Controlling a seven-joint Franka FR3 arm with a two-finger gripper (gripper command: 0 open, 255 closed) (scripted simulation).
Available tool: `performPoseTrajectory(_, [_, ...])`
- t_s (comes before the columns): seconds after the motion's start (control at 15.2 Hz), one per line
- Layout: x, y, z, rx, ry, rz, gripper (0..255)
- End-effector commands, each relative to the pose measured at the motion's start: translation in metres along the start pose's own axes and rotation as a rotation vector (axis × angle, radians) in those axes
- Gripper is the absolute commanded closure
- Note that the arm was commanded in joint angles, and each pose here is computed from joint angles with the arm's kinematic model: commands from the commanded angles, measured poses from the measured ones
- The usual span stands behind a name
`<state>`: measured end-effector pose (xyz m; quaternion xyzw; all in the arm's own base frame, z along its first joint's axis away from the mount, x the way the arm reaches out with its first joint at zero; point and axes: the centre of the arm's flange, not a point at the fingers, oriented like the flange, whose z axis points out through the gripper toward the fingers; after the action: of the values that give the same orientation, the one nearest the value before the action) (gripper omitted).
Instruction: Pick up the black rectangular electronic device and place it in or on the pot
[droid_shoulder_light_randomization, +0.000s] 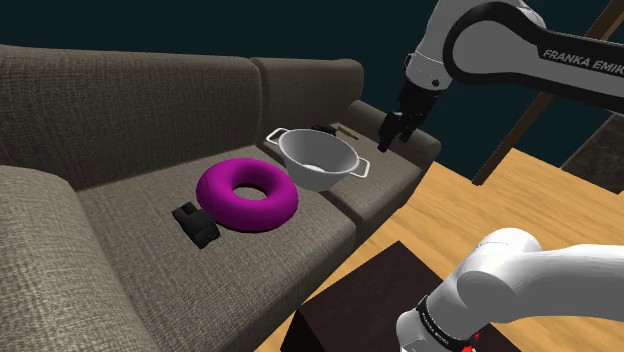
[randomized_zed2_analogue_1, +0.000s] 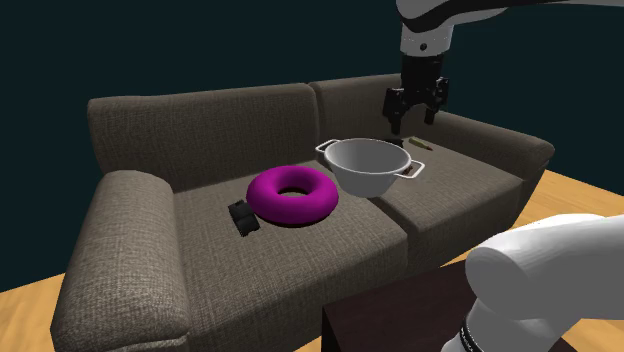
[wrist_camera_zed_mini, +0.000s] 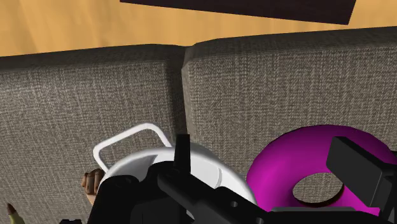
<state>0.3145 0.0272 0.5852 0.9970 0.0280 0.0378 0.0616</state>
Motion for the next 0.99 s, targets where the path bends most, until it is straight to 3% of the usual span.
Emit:
performPoseTrajectory(0.0, [0.0,0.0,0.0,0.0,0.0,0.0,0])
performPoseTrajectory(0.92, [0.062,-0.162,0.072,-0.017,-0.013,0.035,0])
